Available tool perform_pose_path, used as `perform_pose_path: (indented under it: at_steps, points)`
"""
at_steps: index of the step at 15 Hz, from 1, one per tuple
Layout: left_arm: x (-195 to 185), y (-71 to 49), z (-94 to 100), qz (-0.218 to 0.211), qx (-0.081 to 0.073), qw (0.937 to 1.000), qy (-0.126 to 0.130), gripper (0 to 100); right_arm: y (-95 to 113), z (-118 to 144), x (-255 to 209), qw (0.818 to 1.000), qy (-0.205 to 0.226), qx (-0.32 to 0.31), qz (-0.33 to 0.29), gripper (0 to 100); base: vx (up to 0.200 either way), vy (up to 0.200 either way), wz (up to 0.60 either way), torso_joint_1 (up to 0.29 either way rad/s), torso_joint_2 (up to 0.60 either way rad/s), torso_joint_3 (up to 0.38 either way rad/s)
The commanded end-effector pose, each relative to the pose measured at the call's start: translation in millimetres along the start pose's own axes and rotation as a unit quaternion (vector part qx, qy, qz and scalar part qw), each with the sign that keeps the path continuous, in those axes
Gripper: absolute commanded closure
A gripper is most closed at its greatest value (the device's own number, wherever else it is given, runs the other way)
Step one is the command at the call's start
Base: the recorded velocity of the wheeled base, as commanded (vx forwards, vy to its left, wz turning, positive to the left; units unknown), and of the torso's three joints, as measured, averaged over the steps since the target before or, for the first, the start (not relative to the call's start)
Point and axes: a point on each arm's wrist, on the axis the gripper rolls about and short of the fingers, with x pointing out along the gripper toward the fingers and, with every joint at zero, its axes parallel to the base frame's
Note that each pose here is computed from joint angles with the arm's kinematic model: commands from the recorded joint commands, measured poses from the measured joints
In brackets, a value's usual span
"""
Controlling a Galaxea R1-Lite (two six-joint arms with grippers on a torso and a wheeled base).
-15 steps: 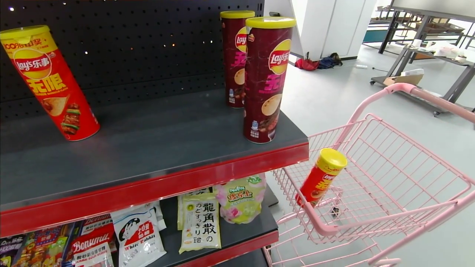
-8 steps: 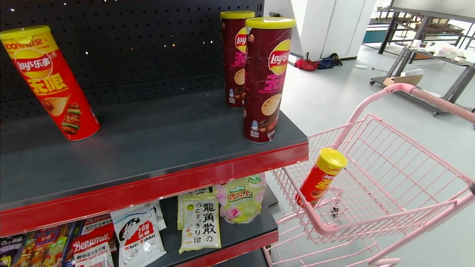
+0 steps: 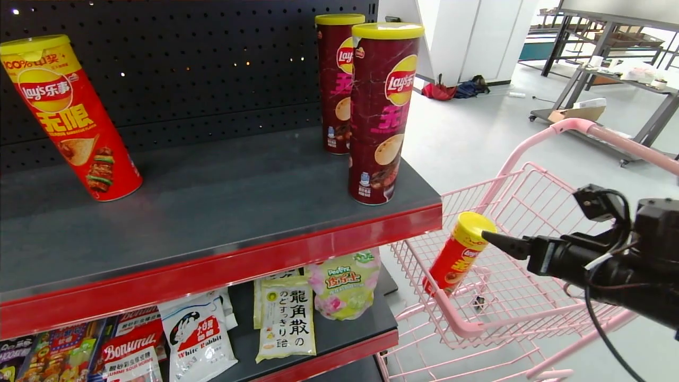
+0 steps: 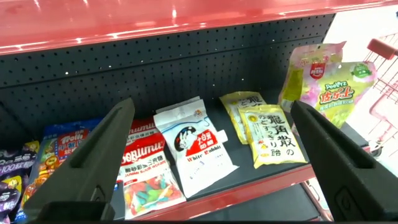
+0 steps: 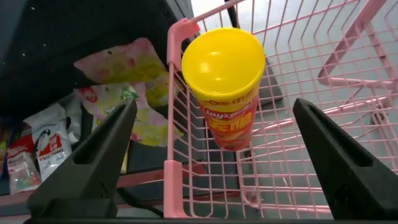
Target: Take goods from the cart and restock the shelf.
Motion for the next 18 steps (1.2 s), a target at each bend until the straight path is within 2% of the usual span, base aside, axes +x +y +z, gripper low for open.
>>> perform_pose_path:
  at_steps: [1,6,10,18]
  points:
    - [0,0.0,-0.1,0.0,0.0,1.0,0.001,0,-9,-43,40,0.997,0.075,0.002,-0.007,0,0.0,0.0,0.0,0.0,0.0,0.0]
    - [0,0.0,-0.1,0.0,0.0,1.0,0.001,0,-15,-49,59,0.996,0.084,-0.02,-0.013,0,0.0,0.0,0.0,0.0,0.0,0.0]
    - [0,0.0,-0.1,0.0,0.001,1.0,0.001,0,-21,-52,83,0.998,0.042,-0.032,-0.025,0,0.0,0.0,0.0,0.0,0.0,0.0]
    - [0,0.0,0.1,0.001,0.001,1.0,0.0,0,-20,-55,103,0.999,0.024,-0.038,-0.015,0,0.0,0.0,0.0,0.0,0.0,0.0]
